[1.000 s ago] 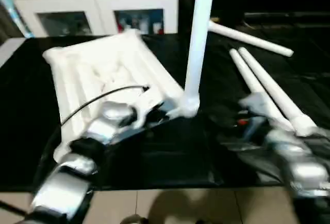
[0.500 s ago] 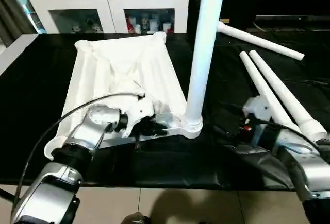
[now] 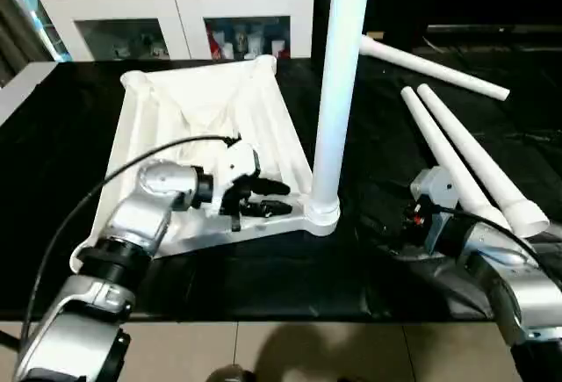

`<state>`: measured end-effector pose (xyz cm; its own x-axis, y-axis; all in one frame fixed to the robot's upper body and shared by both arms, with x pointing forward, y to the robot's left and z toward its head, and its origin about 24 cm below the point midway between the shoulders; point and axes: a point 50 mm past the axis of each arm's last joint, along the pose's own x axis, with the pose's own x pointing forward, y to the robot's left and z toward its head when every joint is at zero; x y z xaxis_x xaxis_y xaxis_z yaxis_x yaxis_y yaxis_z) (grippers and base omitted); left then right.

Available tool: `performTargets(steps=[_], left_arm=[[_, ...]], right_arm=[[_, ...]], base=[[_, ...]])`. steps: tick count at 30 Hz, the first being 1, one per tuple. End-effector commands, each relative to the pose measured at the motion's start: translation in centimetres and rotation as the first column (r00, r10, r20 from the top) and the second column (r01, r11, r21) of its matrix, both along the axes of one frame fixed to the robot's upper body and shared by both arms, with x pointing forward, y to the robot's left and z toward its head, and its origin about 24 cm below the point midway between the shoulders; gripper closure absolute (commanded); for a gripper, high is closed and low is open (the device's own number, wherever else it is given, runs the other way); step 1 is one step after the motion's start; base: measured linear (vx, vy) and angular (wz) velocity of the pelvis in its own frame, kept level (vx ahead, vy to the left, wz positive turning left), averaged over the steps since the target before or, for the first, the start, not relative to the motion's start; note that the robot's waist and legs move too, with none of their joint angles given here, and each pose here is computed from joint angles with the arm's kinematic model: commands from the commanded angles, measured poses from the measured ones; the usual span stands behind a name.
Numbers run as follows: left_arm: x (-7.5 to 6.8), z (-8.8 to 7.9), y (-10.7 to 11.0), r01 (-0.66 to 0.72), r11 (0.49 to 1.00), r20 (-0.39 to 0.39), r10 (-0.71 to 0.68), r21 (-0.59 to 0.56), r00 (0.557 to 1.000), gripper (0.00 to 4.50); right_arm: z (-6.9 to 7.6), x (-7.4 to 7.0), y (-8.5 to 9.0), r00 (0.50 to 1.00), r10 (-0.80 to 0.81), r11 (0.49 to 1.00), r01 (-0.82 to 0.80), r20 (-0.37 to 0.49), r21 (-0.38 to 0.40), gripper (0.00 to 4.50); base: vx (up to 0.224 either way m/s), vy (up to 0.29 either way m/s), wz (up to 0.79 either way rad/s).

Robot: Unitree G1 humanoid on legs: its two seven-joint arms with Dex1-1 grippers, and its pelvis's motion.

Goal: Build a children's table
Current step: Rotate leg to tighten

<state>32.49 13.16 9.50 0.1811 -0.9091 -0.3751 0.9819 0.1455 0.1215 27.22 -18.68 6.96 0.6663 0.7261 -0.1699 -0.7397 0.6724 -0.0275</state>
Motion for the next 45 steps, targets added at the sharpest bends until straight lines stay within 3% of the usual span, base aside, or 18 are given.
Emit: performTargets(steps=[1,4,9,12,16,20,25,34,45], left_arm=[[-0.1,-0.2,0.8,0.01,0.996,-0.022,-0.008,0.083,1.0,2.26],[-0.2,-0.2,1.6,0.028,0.995,-0.087,-0.019,0.096,0.996,2.26],[-0.1,-0.5,2.3,0.012,0.993,-0.091,-0.001,0.114,0.996,2.26],[0.4,-1.7,3.2,-0.094,0.98,-0.128,0.118,0.177,0.985,2.26],[0.6,-2.0,3.4,-0.136,0.975,-0.186,0.169,0.176,0.968,2.26],[1.1,-1.9,3.4,-0.16,0.967,-0.17,0.195,0.199,0.966,2.26],[1.0,-1.7,2.9,-0.122,0.971,-0.177,0.16,0.205,0.971,2.26],[0.9,-2.8,2.2,-0.122,0.959,-0.178,0.17,0.254,0.969,2.26],[0.7,-3.2,1.0,-0.114,0.966,-0.19,0.16,0.232,0.969,2.26]], right_arm=[[0.7,-0.2,0.1,0.999,0.01,1.0,-0.01,0.036,-0.002,0.0],[1.1,-0.2,0.2,0.999,0.018,1.0,-0.018,0.033,0.005,0.0],[1.4,-0.4,0.4,0.998,0.062,0.998,-0.061,0.027,-0.017,0.0],[1.5,-0.7,0.7,0.996,0.09,0.996,-0.09,0.003,-0.005,0.0],[1.3,-0.7,0.9,0.996,0.087,0.996,-0.087,-0.005,-0.037,0.0],[1.5,-0.8,1.1,0.996,0.084,0.996,-0.084,-0.007,-0.022,0.0],[1.3,-0.7,1.0,0.996,0.089,0.995,-0.089,-0.004,-0.056,0.0],[1.1,-0.7,1.2,0.997,0.08,0.994,-0.081,-0.004,-0.076,0.0],[0.8,-0.7,1.4,0.997,0.073,0.994,-0.073,-0.005,-0.082,0.0]], base=[[0.0,0.0,0.0],[0.0,0.0,0.0],[0.0,0.0,0.0],[0.0,0.0,0.0],[0.0,0.0,0.0],[0.0,0.0,0.0],[0.0,0.0,0.0],[0.0,0.0,0.0],[0.0,0.0,0.0]])
